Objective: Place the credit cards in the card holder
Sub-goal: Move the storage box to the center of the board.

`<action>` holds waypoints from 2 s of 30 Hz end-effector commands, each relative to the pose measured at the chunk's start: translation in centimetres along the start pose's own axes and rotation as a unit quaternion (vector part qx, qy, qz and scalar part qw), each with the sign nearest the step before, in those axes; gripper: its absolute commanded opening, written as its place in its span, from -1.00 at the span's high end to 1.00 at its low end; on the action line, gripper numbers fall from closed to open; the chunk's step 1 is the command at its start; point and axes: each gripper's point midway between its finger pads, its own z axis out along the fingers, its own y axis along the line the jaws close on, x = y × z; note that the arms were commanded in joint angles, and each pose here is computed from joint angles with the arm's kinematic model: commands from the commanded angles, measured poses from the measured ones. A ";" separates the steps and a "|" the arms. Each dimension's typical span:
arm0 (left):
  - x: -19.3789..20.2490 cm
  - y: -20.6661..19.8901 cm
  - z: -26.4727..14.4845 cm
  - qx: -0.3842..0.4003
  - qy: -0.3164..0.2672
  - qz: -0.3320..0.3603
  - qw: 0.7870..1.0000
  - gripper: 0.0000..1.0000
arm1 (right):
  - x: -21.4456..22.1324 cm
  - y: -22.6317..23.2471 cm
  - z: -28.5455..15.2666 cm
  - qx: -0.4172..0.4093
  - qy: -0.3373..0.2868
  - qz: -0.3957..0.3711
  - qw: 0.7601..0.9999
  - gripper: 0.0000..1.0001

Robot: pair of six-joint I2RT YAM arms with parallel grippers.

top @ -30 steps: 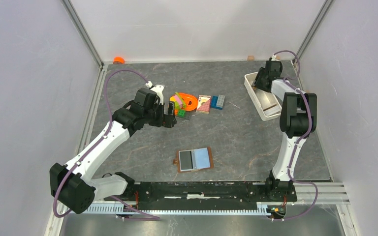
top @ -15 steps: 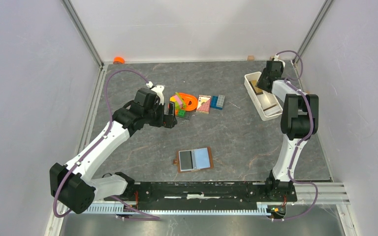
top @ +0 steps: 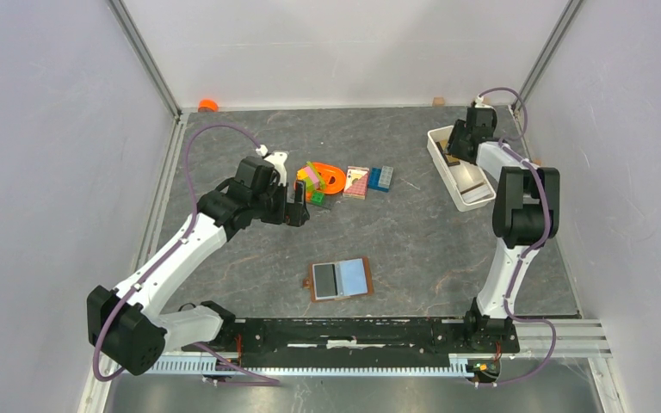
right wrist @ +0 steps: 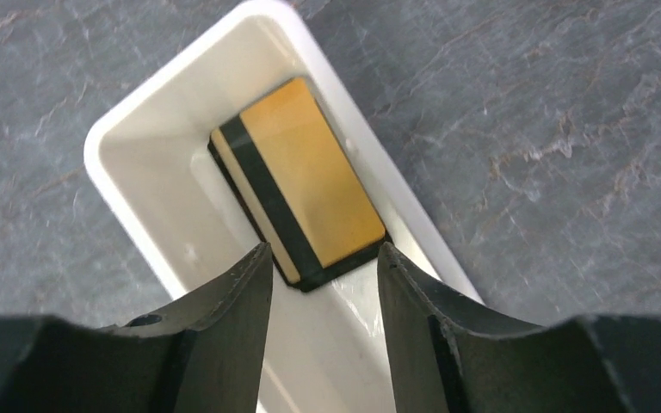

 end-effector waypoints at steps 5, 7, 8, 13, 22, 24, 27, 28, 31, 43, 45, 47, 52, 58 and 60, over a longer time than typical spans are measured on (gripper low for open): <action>-0.1 -0.7 -0.2 0.028 -0.009 0.019 0.999 -1.00 | -2.4 -0.8 -7.9 0.001 -0.053 0.000 0.999 -0.09; -0.2 -0.8 -0.4 0.030 -0.012 0.019 0.999 -1.00 | -1.8 -2.0 -9.6 0.027 -0.057 0.017 0.998 -0.07; -0.2 -0.8 -0.4 0.030 -0.013 0.019 0.999 -0.99 | -1.3 -2.7 -10.3 0.041 -0.058 0.027 0.997 -0.06; -0.1 -1.1 -0.6 0.038 -0.015 0.016 0.999 -1.00 | 1.4 -5.4 -13.3 0.092 -0.074 0.081 0.990 -0.02; 0.0 -1.4 -1.1 0.048 -0.022 0.016 0.998 -1.00 | 4.8 -8.3 -16.1 0.125 -0.091 0.118 0.981 -0.02; -0.1 -1.4 -1.2 0.050 -0.025 0.016 0.998 -1.00 | 5.3 -8.8 -15.8 0.126 -0.082 0.122 0.981 0.00; 0.0 -1.5 -1.3 0.051 -0.026 0.016 0.998 -1.00 | 5.9 -9.4 -15.2 0.130 -0.067 0.126 0.981 0.03; 0.0 -1.5 -1.4 0.051 -0.026 0.016 0.998 -1.00 | 6.0 -9.7 -15.1 0.135 -0.066 0.128 0.980 0.04; 0.0 -1.4 -1.4 0.049 -0.026 0.016 0.998 -1.00 | 6.7 -10.4 -14.9 0.145 -0.071 0.136 0.977 0.04; 0.2 -1.4 -1.1 0.049 -0.021 0.016 0.998 -1.00 | 6.2 -12.2 -12.3 0.149 -0.062 0.147 0.976 0.19; 0.2 -1.3 -1.0 0.048 -0.021 0.016 0.999 -1.00 | 6.1 -12.2 -12.0 0.143 -0.057 0.147 0.977 0.20; 0.2 -1.3 -1.0 0.047 -0.020 0.015 0.999 -1.00 | 6.1 -12.2 -12.0 0.140 -0.053 0.148 0.978 0.22; 0.2 -1.4 -0.9 0.049 -0.018 0.016 0.999 -1.00 | 5.4 -12.7 -13.7 0.148 -0.074 0.152 0.974 0.19; 0.2 -1.5 -1.0 0.052 -0.018 0.015 0.998 -1.00 | 4.2 -11.9 -14.2 0.124 -0.089 0.158 0.976 0.16; 0.2 -1.5 -1.0 0.051 -0.019 0.015 0.998 -1.00 | 4.2 -11.7 -13.7 0.119 -0.083 0.158 0.977 0.16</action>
